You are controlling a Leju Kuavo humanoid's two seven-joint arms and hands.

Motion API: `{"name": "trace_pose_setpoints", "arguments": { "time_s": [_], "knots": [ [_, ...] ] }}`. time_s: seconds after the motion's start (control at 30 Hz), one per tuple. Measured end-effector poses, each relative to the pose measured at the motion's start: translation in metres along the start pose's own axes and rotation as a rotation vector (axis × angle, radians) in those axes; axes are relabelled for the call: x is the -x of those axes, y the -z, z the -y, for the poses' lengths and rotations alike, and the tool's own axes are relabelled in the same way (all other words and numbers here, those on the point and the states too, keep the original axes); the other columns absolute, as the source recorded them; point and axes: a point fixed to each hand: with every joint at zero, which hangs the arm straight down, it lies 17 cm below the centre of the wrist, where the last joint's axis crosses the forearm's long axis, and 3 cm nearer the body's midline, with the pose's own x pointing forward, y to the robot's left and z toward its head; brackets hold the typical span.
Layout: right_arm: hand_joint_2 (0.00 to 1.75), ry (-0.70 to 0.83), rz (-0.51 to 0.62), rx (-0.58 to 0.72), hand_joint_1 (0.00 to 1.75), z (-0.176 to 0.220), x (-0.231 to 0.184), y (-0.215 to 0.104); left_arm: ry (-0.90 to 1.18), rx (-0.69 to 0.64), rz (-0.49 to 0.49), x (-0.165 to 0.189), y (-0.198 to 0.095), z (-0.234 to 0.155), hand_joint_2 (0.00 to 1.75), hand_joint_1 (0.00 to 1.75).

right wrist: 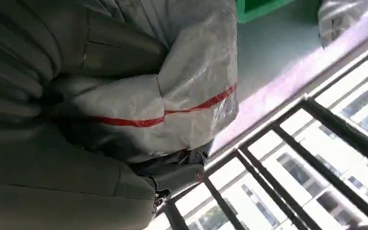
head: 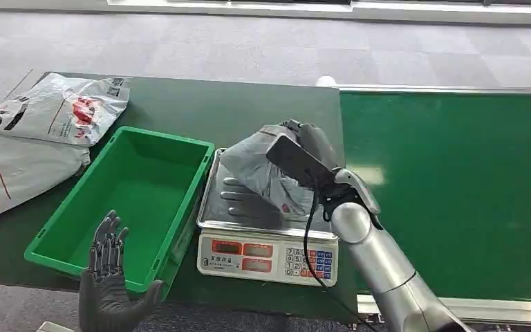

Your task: Moved the parcel from conveyor to table for the left to box.

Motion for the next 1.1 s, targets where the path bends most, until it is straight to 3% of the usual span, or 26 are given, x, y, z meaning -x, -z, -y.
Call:
{"name": "trace_pose_setpoints", "arguments": {
  "time_s": [0.17, 0.3, 0.4, 0.7, 0.73, 0.9, 0.93, 1.0, 1.1],
  "knots": [
    [1.75, -0.198, -0.228, -0.122, 0.0, -0.034, 0.049, 0.007, 0.01, 0.007, -0.031, 0.005, -0.001, 0.001, 1.75, 0.0],
    [1.75, -0.256, -0.297, -0.165, 0.0, -0.044, 0.072, 0.006, 0.014, 0.013, -0.039, 0.005, -0.001, 0.002, 1.75, 0.0],
    [1.75, -0.258, -0.308, -0.167, 0.0, -0.046, 0.077, 0.006, 0.017, 0.014, -0.039, 0.004, -0.001, 0.003, 1.75, 0.0],
    [1.75, -0.146, -0.189, -0.074, 0.0, -0.031, 0.044, 0.009, 0.037, 0.064, -0.018, -0.003, 0.0, 0.016, 1.75, 0.0],
    [0.0, -0.149, -0.183, -0.066, 0.0, -0.029, 0.041, 0.008, 0.042, 0.072, -0.014, -0.004, 0.001, 0.018, 1.75, 0.0],
    [0.0, -0.151, -0.165, -0.011, 0.0, -0.011, 0.024, 0.003, 0.097, 0.12, -0.008, -0.006, 0.006, 0.025, 1.75, 0.0],
    [1.75, -0.144, -0.155, 0.012, 0.0, -0.005, 0.019, 0.0, 0.134, 0.134, -0.004, -0.006, 0.008, 0.027, 1.75, 0.0],
    [1.75, -0.1, -0.104, 0.098, 0.0, 0.015, 0.002, -0.009, 0.224, 0.159, 0.012, -0.008, 0.017, 0.031, 1.75, 0.0],
    [1.75, 0.016, 0.06, 0.348, 0.0, 0.079, -0.033, -0.035, 0.33, 0.18, 0.018, -0.008, 0.037, 0.036, 1.75, 0.0]
  ]
}}
